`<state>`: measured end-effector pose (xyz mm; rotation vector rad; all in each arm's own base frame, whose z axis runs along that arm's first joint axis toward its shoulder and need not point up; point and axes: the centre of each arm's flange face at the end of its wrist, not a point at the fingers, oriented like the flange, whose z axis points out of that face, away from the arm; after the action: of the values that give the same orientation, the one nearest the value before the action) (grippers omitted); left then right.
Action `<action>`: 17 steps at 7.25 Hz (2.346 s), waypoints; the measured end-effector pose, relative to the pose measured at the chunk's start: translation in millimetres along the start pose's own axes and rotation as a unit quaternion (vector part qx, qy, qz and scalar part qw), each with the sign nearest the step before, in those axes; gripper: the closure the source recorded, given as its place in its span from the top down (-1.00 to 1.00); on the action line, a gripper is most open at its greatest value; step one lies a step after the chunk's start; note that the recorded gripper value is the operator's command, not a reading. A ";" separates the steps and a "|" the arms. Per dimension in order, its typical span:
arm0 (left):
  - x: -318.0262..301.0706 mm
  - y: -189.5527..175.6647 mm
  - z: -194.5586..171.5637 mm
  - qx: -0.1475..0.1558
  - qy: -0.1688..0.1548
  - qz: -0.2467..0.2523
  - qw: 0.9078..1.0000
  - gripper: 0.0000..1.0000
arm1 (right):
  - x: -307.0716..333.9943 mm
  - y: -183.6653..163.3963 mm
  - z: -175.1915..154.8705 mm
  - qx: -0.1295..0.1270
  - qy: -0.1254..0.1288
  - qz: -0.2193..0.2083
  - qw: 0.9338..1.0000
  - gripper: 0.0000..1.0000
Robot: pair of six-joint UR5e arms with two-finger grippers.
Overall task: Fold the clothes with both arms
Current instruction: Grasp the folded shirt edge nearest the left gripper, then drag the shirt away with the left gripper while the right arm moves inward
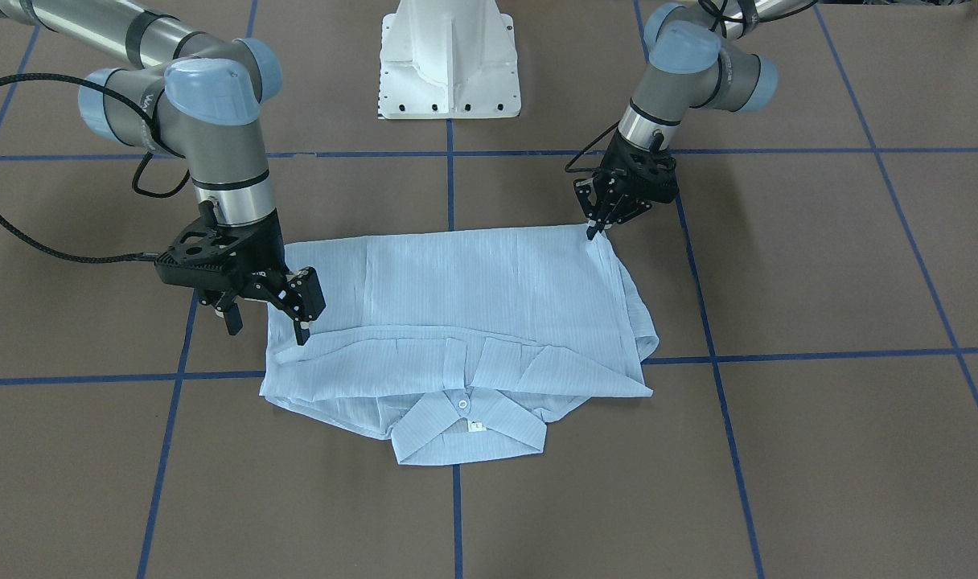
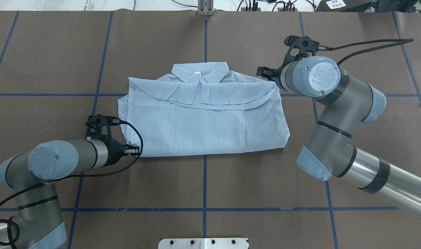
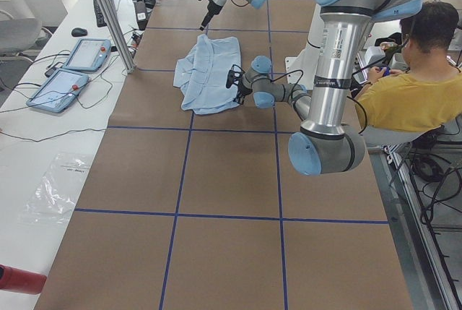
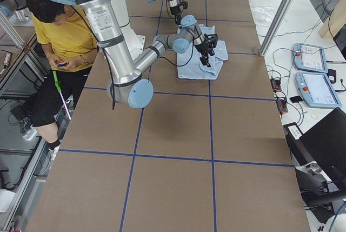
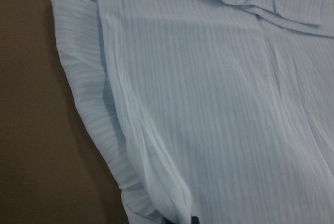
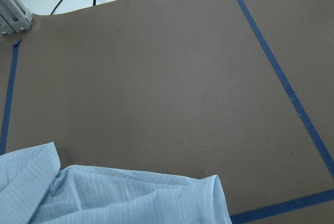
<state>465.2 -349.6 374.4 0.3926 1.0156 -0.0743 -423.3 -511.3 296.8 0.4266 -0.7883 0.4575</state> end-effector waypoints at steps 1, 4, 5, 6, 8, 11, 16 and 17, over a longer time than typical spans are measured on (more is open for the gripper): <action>-16.1 -6.0 -3.5 0.006 -0.012 0.013 1.000 -1.00 | 0.1 0.7 0.3 0.000 0.000 0.001 1.000 1.00; -105.4 -67.2 -21.8 0.049 -0.083 0.088 0.991 -1.00 | -8.2 8.3 -1.7 -0.003 -0.006 -0.001 1.000 1.00; -139.6 -100.8 -27.6 0.068 -0.115 0.108 0.985 -1.00 | -11.3 11.7 -2.5 -0.005 -0.008 -0.002 1.000 1.00; -165.1 -140.3 -24.3 0.085 -0.144 0.119 0.979 -1.00 | -13.4 14.0 -3.0 -0.006 -0.010 -0.003 1.000 1.00; -179.8 -244.9 14.6 0.112 -0.198 0.133 0.965 -1.00 | -24.1 17.1 -7.1 -0.008 -0.018 -0.003 1.000 1.00; -172.7 -347.4 52.9 0.145 -0.238 0.131 0.951 0.99 | -54.9 25.7 -19.0 -0.013 -0.040 0.003 0.999 1.00; -195.0 -385.0 -9.4 0.124 -0.152 0.210 0.958 1.00 | -192.4 22.7 18.8 -0.026 -0.018 0.124 0.992 0.80; -195.7 -383.4 -16.4 0.125 -0.145 0.214 0.958 1.00 | -219.5 31.4 28.0 -0.032 -0.008 0.157 0.987 0.78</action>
<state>255.7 -723.0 421.7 0.8022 0.6145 0.1275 -592.0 -550.6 155.5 0.2457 -0.8869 0.7203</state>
